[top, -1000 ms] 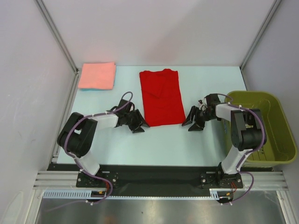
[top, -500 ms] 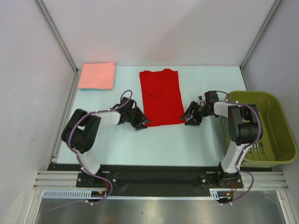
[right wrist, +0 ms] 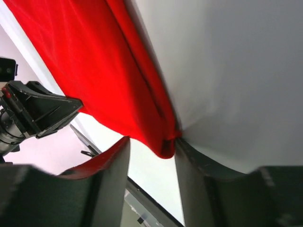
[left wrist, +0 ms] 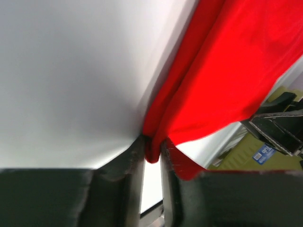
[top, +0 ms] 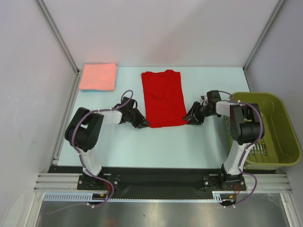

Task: Fold and stack the t-shirts
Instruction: Fold the tshirt

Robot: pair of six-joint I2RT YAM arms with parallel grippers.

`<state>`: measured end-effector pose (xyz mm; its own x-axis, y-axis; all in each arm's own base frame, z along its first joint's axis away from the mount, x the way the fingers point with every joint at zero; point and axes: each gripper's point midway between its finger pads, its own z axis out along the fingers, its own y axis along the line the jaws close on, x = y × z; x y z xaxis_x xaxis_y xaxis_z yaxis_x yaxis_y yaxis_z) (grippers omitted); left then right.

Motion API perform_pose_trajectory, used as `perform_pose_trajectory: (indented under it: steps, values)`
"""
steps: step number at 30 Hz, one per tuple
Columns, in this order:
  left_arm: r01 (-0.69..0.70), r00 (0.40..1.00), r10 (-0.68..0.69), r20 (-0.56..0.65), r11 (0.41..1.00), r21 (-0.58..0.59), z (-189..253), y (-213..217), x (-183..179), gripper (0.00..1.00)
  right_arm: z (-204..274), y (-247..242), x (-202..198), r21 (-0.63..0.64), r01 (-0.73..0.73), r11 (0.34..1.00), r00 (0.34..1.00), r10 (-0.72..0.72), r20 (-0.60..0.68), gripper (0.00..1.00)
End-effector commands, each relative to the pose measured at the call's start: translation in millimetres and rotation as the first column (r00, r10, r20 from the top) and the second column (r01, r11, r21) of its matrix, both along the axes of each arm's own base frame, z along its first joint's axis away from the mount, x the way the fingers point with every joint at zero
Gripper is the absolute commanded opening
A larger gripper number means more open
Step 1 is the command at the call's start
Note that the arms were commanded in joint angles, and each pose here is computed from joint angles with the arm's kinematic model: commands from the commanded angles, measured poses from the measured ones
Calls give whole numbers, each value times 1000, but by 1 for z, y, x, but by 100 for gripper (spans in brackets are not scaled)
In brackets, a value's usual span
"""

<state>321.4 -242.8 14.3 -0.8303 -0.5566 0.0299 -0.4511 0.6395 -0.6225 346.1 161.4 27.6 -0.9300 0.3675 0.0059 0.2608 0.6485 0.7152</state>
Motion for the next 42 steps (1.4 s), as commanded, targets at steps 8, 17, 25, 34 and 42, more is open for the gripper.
perform_pose_trajectory:
  steps: [8, 17, 25, 34, 42]
  values:
    - [70, 997, -63, -35, 970, 234, -43, 42, -15, 0, -35, -13, -12, -148, -34, 988, 999, 30, -31, 0]
    - [167, 985, -169, -20, 941, 295, -30, 57, -92, 0, -31, 10, -101, -219, -129, 967, 991, 118, -63, 0]
    - [256, 965, -260, -26, 921, 293, -24, 64, -180, 0, -11, 19, -179, -214, -93, 973, 996, 91, -21, 0]
    - [318, 942, -334, 9, 903, 289, -1, 61, -205, 0, 4, 28, -231, -160, -63, 985, 998, 62, -9, 0]
    - [314, 939, -340, 48, 907, 283, 31, 45, -142, 0, 28, 22, -161, -169, -38, 985, 997, 48, 53, 0]
